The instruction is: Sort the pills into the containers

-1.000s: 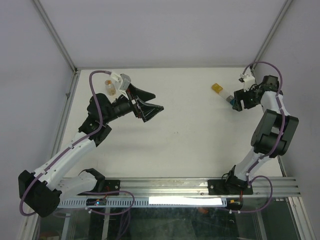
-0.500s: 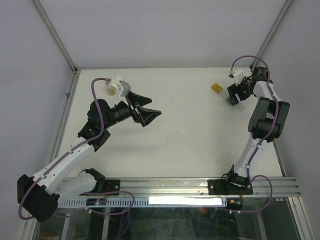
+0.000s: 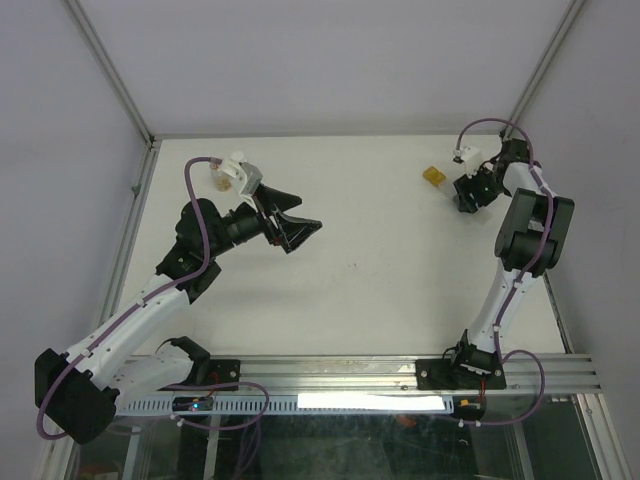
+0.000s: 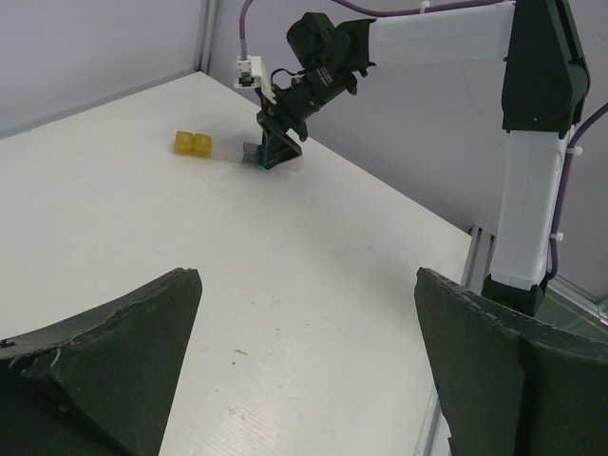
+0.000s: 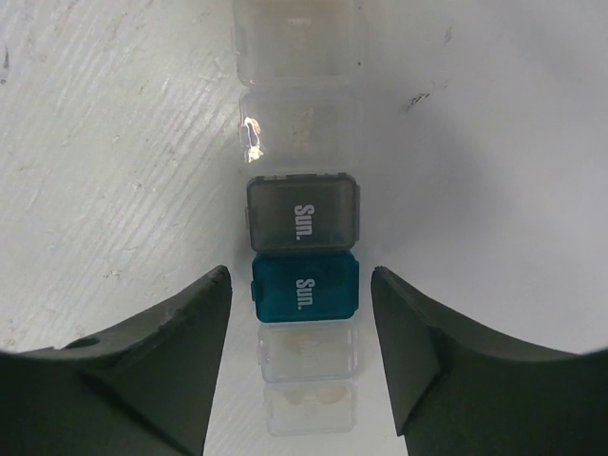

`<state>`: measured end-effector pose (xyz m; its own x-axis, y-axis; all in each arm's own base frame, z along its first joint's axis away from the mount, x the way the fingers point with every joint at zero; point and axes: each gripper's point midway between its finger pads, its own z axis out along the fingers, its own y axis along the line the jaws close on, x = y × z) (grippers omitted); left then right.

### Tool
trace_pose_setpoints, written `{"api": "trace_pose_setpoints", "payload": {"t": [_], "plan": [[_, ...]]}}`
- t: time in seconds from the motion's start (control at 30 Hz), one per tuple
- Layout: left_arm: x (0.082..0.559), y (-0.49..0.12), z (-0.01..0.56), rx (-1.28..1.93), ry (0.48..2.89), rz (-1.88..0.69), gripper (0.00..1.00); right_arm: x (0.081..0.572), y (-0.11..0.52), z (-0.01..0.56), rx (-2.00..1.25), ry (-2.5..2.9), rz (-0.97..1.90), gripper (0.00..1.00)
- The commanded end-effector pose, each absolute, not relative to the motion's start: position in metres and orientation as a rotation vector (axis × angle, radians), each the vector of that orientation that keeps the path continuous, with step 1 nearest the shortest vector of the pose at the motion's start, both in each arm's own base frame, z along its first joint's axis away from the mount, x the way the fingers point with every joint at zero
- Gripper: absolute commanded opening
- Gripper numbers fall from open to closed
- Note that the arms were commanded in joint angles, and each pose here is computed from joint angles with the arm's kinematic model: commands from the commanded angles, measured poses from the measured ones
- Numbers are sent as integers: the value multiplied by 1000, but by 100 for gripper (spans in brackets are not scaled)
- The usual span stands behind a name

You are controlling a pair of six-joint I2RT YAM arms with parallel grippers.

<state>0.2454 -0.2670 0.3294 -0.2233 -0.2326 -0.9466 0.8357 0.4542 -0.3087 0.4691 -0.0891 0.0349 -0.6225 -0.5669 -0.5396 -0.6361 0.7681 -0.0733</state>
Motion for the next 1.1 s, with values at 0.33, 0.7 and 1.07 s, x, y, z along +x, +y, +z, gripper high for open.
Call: {"api": "trace_pose_setpoints", "payload": {"t": [0.33,0.7,1.07], "plan": [[241,-262,338,582,1414,-1057,99,451,-57,51,-1091,2293,253,49],[198,-273,327,773,1215,-1134,99,362,42,67,-1395,2106,434,46],[159,-292,274,924,1094,-1119,99,253,138,50,-1832,1835,557,46]]}}
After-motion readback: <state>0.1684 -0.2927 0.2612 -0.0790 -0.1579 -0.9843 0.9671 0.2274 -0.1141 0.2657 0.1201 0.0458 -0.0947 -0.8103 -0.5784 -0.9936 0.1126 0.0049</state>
